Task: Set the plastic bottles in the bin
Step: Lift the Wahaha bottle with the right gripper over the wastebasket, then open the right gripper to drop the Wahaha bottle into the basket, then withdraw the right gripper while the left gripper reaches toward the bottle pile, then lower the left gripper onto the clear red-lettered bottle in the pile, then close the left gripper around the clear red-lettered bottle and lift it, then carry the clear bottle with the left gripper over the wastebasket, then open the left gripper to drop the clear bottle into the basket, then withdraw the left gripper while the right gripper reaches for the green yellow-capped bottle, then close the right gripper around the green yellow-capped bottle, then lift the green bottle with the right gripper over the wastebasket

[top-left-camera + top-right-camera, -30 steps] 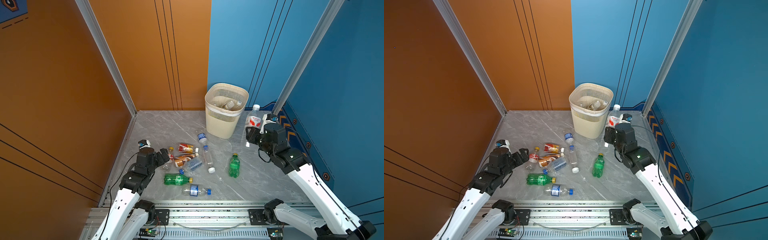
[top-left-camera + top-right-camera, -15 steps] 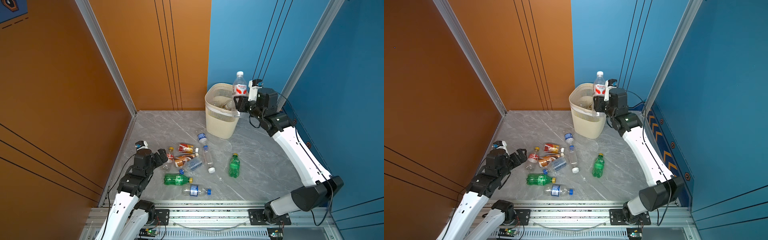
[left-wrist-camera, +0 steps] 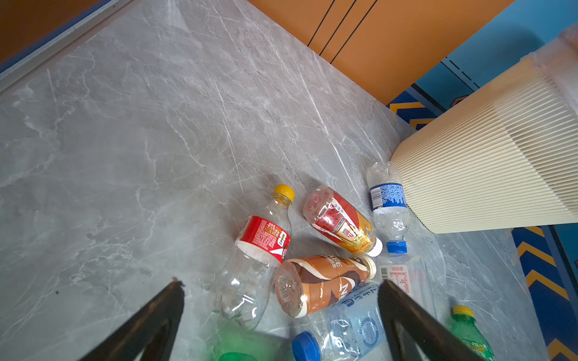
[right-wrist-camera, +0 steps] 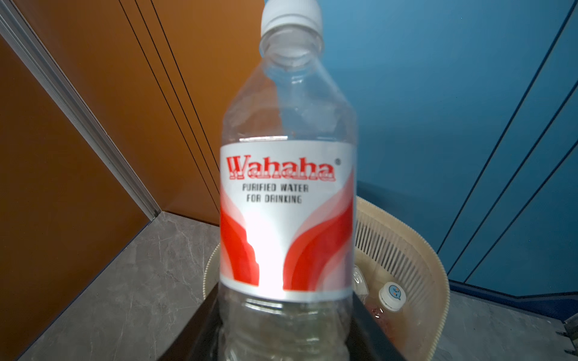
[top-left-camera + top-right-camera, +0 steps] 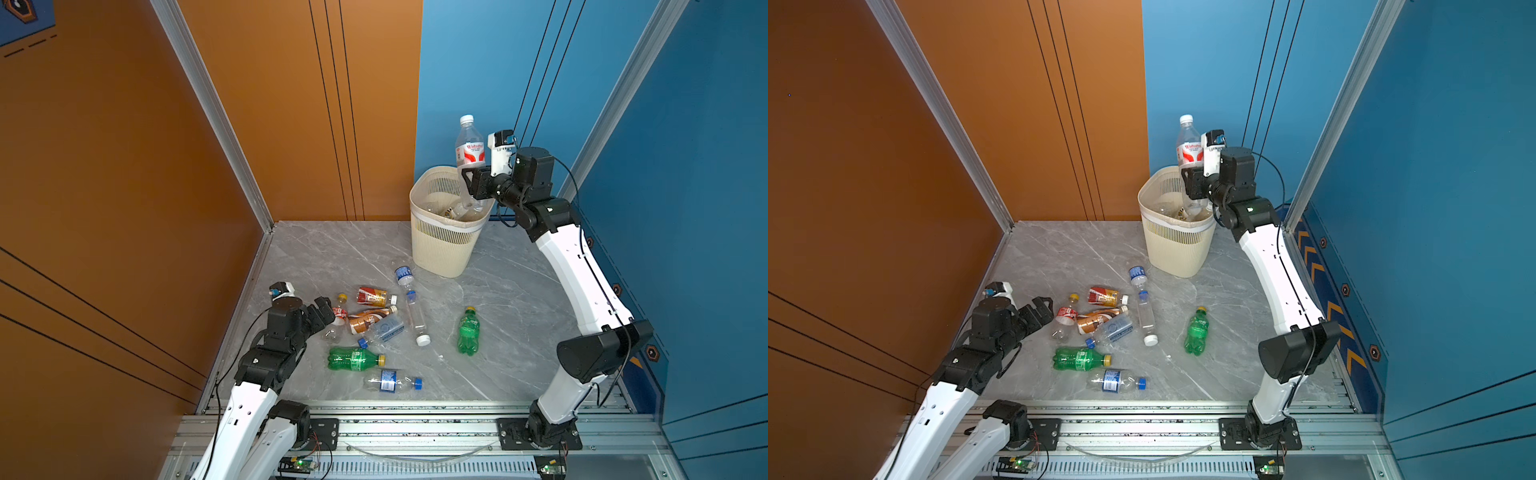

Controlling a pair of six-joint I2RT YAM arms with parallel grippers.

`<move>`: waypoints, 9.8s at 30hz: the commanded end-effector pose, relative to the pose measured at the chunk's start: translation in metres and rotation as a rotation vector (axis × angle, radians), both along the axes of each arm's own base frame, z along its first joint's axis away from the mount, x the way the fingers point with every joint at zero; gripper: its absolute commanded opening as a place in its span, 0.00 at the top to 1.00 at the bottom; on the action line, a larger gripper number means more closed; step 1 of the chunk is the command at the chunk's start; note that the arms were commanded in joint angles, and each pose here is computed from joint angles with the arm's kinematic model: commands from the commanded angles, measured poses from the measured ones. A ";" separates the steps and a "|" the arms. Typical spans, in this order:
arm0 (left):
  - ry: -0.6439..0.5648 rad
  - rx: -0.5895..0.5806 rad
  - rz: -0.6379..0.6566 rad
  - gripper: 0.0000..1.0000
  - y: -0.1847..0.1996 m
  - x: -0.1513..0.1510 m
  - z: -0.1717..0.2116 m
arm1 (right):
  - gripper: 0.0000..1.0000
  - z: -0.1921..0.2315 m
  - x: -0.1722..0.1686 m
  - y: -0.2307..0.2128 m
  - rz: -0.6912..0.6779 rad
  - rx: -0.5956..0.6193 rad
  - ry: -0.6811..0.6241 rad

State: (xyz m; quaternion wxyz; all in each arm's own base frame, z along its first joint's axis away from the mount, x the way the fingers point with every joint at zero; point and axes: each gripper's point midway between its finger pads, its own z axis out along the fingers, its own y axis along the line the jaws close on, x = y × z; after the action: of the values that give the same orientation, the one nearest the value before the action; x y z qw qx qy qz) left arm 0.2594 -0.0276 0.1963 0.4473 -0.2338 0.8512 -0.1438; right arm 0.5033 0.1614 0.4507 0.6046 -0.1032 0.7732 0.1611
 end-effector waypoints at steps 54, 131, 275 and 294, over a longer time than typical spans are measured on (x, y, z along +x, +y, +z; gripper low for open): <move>0.077 -0.086 -0.152 0.08 -0.120 0.016 0.006 | 0.00 -0.217 -0.203 -0.089 -0.331 0.187 0.411; 0.291 -0.201 -0.534 0.65 -0.319 0.082 -0.023 | 0.00 -0.232 -0.213 -0.117 -0.378 0.251 0.422; 0.079 0.010 -0.022 0.02 -0.008 -0.017 -0.020 | 0.51 -0.346 -0.221 -0.021 -0.380 0.005 0.722; 0.125 -0.016 0.014 0.02 0.003 -0.024 -0.040 | 0.49 -0.069 -0.122 0.009 -0.182 0.204 0.198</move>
State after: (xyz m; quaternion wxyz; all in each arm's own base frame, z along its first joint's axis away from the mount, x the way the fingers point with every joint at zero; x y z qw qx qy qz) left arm 0.2409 -0.0248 0.1654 0.4083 -0.2487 0.8686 -0.1301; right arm 0.3582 0.1683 0.3635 0.5240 0.0705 0.8245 0.2017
